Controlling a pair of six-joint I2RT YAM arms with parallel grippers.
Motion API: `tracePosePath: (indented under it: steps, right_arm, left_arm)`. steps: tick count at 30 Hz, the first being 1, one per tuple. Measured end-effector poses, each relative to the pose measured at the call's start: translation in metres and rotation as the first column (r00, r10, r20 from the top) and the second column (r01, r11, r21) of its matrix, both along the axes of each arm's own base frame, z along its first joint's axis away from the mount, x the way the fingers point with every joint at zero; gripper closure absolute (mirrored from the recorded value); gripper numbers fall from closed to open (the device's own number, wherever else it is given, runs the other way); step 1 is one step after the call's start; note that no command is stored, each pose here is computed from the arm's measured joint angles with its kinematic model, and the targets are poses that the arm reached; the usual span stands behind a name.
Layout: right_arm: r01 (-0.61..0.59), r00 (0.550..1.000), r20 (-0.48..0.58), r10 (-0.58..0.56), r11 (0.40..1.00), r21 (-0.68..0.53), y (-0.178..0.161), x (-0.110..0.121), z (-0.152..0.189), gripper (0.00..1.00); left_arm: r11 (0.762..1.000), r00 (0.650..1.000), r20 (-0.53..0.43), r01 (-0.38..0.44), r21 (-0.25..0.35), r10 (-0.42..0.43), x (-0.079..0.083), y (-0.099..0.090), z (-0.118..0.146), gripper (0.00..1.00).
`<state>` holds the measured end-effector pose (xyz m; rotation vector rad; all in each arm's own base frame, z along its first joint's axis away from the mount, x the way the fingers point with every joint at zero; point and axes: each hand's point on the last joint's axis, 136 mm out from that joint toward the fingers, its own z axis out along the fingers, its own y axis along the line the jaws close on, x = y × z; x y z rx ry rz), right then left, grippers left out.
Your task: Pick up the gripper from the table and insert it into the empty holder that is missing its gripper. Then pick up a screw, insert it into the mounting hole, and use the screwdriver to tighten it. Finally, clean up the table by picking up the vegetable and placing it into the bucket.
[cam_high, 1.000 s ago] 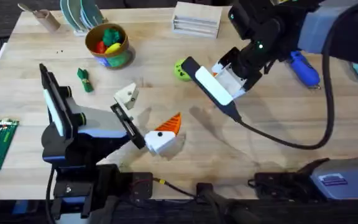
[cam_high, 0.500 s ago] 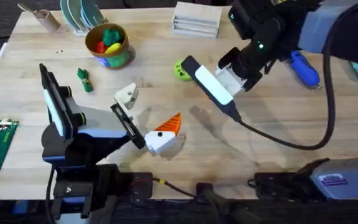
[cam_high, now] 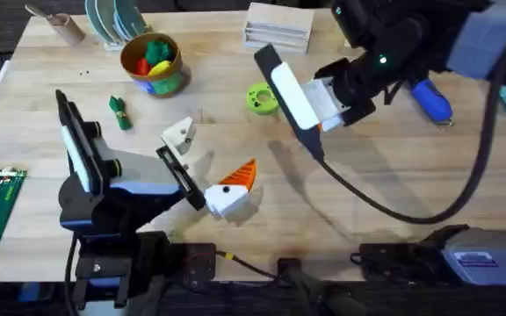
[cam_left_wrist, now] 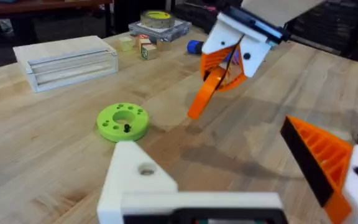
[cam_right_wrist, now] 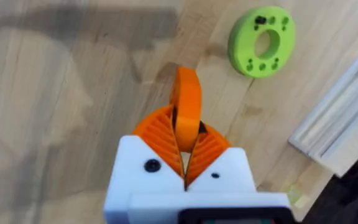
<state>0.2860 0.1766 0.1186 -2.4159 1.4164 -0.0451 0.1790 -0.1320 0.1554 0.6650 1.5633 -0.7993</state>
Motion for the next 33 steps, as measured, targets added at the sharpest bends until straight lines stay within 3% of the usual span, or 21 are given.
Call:
tracePosePath:
  steps: [6, 13, 19, 27, 33]
  right_arm:
    - [0.205, 0.979, -0.018, -0.205, 0.976, 0.075, 0.0, -0.001, 0.019, 0.979]
    - [0.434, 0.9, -0.108, -0.422, 0.89, 0.14, 0.0, -0.005, 0.03, 0.979]
    - [0.63, 0.77, -0.271, -0.578, 0.757, 0.174, 0.01, -0.012, 0.032, 0.979]
    - [0.82, 0.553, -0.438, -0.709, 0.554, 0.14, 0.018, -0.016, 0.035, 0.979]
    - [0.86, 0.477, -0.53, -0.701, 0.496, 0.118, 0.027, -0.023, 0.039, 0.979]
  left_arm:
    - [1.0, 1.0, 0.0, 0.0, 0.0, 0.0, 0.0, 0.0, 0.0, 0.007]
    - [1.0, 1.0, 0.0, 0.0, 0.0, 0.0, 0.0, 0.0, 0.0, 0.008]
    - [1.0, 1.0, 0.0, 0.0, 0.0, 0.0, 0.0, 0.0, 0.0, 0.008]
    - [1.0, 1.0, 0.0, 0.0, 0.0, 0.0, 0.0, 0.0, 0.0, 0.008]
    - [1.0, 1.0, 0.0, 0.0, 0.0, 0.0, 0.0, 0.0, 0.0, 0.008]
